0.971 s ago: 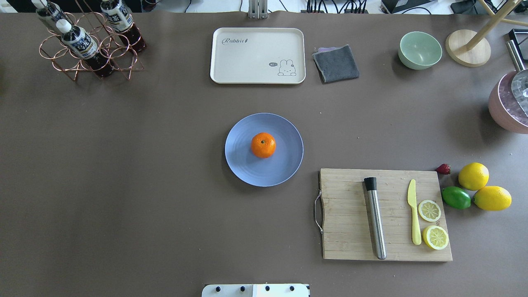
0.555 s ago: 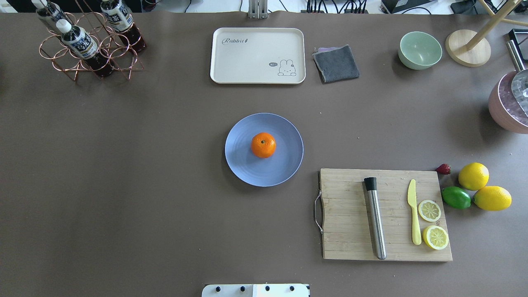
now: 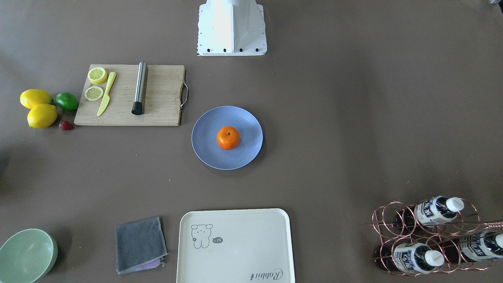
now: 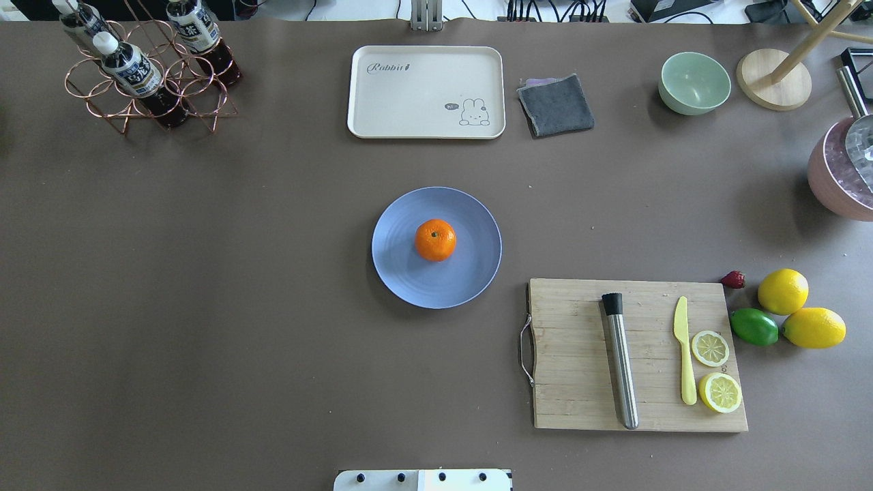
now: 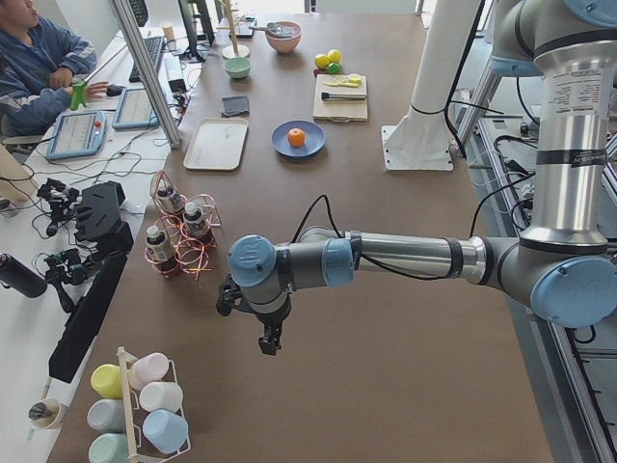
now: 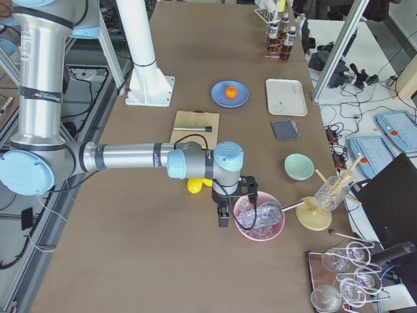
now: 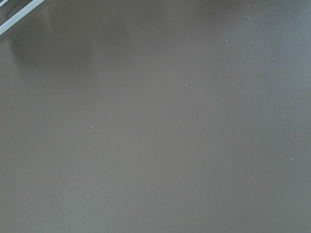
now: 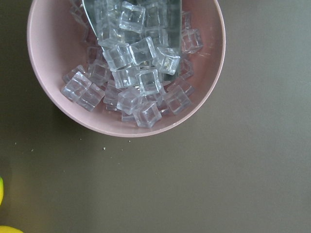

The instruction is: Pick orange to plate

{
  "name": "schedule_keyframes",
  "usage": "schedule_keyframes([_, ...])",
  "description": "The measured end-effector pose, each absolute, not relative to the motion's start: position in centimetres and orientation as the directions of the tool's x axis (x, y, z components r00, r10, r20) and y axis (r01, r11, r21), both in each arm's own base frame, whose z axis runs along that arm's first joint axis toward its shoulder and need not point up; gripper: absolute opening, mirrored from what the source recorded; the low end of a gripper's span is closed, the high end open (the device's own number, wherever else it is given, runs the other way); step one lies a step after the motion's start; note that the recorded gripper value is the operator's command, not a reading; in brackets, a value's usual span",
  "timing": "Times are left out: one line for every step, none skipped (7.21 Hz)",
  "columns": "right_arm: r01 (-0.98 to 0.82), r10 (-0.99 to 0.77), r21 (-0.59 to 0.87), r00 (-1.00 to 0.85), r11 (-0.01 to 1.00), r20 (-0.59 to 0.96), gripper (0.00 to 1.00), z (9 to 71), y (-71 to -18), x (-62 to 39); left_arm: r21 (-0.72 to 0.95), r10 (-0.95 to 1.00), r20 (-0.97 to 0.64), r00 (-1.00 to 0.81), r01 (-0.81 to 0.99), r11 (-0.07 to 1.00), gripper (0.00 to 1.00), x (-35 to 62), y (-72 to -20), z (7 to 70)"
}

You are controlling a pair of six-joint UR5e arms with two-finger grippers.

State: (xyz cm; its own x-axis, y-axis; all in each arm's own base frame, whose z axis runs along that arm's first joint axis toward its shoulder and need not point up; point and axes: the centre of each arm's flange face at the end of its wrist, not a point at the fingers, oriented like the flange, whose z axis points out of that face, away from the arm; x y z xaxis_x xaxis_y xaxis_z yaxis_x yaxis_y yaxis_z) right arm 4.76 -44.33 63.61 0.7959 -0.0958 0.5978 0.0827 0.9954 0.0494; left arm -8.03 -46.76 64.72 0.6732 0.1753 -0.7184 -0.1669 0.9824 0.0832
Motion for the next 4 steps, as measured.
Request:
schedule_keyframes([0.083, -0.096, 0.050, 0.795, 0.995, 0.598, 1.00, 63.58, -44.33, 4.76, 0.084, 0.176, -0.718, 0.673, -0.167, 0.982, 0.98, -8.02, -46.77, 64.69])
schedule_keyframes([0.083, -0.096, 0.051, 0.795, 0.995, 0.599, 1.00, 63.57, -44.34, 4.75, 0.086, 0.177, -0.717, 0.674, -0.167, 0.982, 0.98, -8.02, -46.80, 64.61])
schedule_keyframes([0.083, -0.097, 0.051, 0.795, 0.995, 0.599, 1.00, 63.56, -44.34, 4.75, 0.088, 0.179, -0.717, 0.674, -0.167, 0.982, 0.98, -8.02, -46.90, 64.50])
schedule_keyframes([0.083, -0.097, 0.051, 0.795, 0.995, 0.599, 1.00, 63.56, -44.34, 4.75, 0.087, 0.178, -0.718, 0.673, -0.167, 0.982, 0.98, -8.03, -46.93, 64.51])
